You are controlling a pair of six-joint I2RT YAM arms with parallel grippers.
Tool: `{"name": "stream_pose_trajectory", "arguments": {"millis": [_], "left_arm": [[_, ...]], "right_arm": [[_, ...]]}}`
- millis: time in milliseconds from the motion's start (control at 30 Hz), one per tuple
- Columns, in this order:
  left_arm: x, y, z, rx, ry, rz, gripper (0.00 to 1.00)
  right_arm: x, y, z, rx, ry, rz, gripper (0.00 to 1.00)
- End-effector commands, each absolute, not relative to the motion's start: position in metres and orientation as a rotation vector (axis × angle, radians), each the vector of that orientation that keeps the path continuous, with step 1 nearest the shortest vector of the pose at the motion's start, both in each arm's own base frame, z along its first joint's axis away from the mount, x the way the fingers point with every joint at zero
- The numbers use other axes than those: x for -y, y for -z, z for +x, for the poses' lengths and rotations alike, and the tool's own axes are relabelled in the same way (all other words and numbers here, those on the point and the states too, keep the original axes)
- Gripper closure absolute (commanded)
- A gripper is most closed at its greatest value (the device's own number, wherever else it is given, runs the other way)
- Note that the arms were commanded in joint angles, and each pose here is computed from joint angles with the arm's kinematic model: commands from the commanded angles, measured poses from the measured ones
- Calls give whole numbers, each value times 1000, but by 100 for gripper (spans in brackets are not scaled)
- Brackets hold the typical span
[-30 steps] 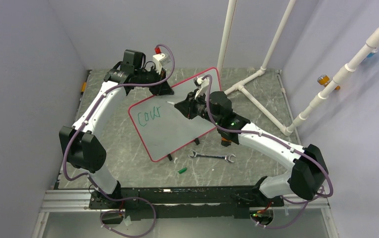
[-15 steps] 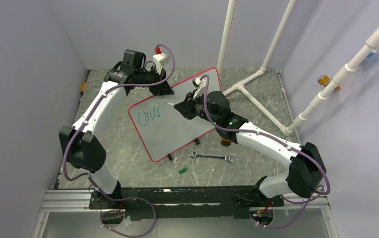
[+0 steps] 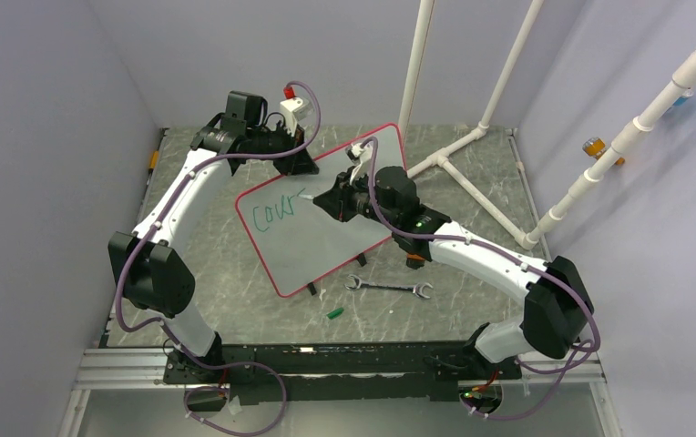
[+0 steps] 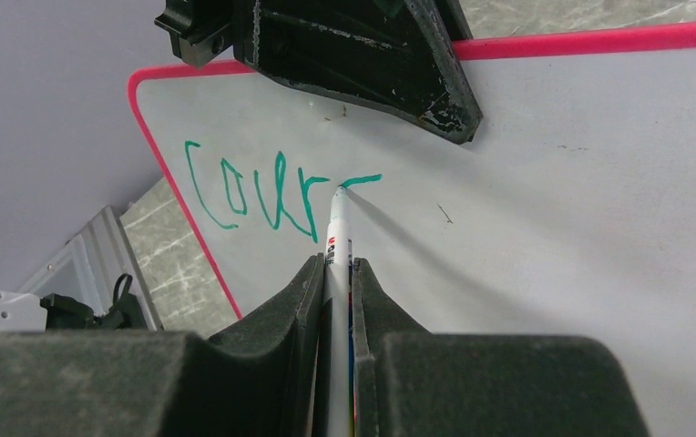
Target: Write a sentence on the whiteboard
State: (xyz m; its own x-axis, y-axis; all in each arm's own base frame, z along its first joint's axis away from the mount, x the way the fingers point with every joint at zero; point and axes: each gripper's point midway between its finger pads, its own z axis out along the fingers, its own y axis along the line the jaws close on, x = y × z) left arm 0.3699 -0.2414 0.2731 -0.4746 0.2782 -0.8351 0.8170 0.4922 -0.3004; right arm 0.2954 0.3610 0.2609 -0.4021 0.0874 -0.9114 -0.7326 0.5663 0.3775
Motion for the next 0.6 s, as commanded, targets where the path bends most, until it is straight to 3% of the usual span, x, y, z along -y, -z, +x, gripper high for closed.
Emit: {"name": "stream_pose_trajectory", "arguments": {"millis": [0, 567], "left_arm": [[235, -274, 379, -1941, 785, 962, 100], [235, -275, 378, -1942, 786, 961, 100]], "right_arm": [[-360, -251, 301, -1786, -972, -516, 100], [-337, -254, 311, -1801, -854, -433, 100]]}}
